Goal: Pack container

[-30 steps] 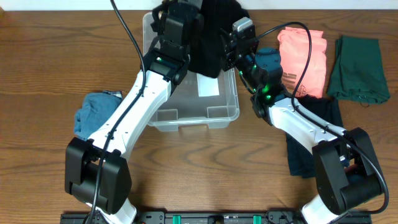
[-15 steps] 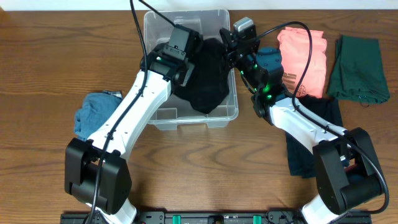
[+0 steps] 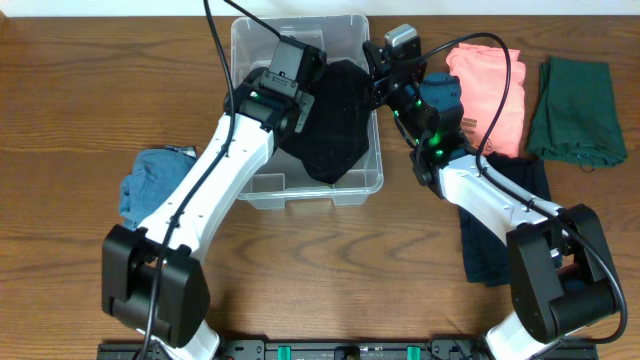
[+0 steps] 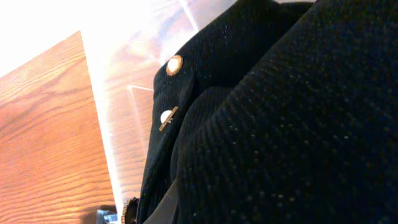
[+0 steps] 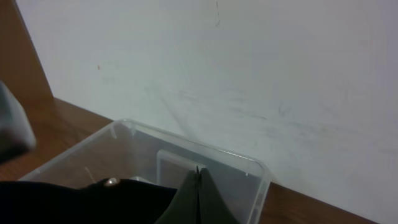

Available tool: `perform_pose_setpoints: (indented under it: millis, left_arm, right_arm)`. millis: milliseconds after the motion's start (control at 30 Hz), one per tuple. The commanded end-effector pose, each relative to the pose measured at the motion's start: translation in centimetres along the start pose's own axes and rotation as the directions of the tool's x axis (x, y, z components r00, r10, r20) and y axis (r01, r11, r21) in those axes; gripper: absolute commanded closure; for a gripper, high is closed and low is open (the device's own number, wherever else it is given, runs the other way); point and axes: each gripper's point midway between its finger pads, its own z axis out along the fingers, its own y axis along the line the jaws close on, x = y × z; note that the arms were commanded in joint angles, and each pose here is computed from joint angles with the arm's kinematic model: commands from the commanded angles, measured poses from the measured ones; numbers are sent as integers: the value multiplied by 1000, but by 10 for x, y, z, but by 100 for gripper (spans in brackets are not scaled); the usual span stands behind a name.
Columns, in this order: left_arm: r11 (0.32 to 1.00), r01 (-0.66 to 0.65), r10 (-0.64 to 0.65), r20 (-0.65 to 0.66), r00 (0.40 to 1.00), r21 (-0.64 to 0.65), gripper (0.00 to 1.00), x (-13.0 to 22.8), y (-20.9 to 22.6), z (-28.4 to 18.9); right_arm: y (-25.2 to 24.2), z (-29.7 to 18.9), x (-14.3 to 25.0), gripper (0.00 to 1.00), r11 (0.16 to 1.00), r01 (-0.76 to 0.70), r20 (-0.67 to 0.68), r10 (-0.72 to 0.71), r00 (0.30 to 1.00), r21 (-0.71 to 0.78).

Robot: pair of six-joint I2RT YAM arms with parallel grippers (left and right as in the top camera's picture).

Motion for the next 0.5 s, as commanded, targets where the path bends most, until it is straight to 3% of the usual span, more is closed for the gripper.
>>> perform_pose_setpoints:
  millis: [0, 200, 300, 467]
  left_arm:
    - [996, 85, -76, 218, 973, -34, 94, -52, 32, -78]
    - [994, 112, -105, 317, 943, -4, 94, -50, 49, -151]
    - [992, 126, -123, 291, 949, 8, 94, -34, 52, -166]
    - [994, 90, -103, 237, 966, 67, 94, -19, 41, -167]
  right_arm:
    - [-5, 2, 1, 99, 1000, 14, 1, -14, 1000, 13]
    - [-16, -1, -9, 99, 999, 16, 22, -17, 1000, 42]
    - [-59, -17, -34, 99, 976, -18, 70, 3, 998, 218]
    - [-140, -75, -87, 99, 866, -78, 144, 7, 990, 493]
